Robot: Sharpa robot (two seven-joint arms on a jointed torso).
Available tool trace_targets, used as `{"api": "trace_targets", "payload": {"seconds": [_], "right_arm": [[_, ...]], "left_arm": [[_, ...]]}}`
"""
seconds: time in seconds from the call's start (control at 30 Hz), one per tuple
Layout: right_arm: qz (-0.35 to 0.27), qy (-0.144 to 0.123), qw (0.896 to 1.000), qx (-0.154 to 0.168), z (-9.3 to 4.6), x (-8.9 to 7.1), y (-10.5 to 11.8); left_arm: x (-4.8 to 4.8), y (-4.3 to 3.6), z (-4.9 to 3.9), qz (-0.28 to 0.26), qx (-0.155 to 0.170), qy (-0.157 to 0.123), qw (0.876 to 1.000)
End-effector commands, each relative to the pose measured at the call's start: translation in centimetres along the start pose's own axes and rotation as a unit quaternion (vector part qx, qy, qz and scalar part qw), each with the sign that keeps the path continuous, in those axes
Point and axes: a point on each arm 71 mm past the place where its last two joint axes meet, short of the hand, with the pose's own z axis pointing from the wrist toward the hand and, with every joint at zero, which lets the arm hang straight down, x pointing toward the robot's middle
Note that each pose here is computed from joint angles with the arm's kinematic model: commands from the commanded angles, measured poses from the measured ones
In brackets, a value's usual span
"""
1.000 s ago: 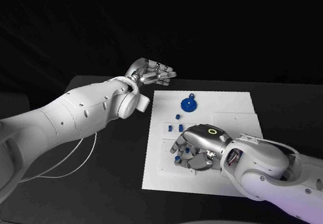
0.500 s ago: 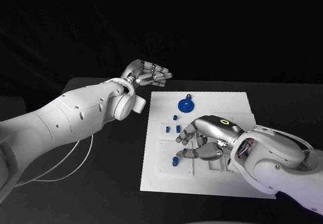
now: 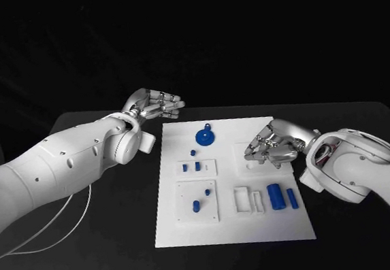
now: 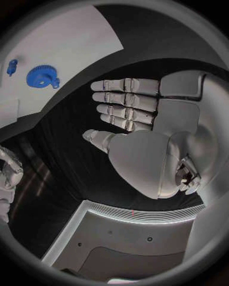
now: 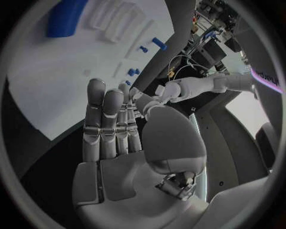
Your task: Assemble the parts on the task board
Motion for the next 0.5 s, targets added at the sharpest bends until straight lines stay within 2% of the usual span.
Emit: {"api": "trace_targets", "payload": {"seconds": [0.03,0.1,0.23,0.5], "right_arm": [[0.050,0.075,0.994,0.054,-0.2,-0.1,-2.0],[0.043,0.096,0.992,0.074,-0.2,-0.7,-2.9],[0.034,0.117,0.988,0.098,-0.7,-1.6,-3.9],[0.025,0.123,0.980,0.156,-2.1,-2.7,-5.1]], "left_arm": [[-0.27,0.07,-0.27,-0.032,-0.005,-0.007,0.999],[-0.58,0.24,-0.51,-0.040,-0.010,-0.009,0.999],[-1.24,0.43,-0.96,-0.048,-0.009,-0.020,0.999],[-1.94,0.51,-1.42,-0.062,-0.003,-0.032,0.998]]}}
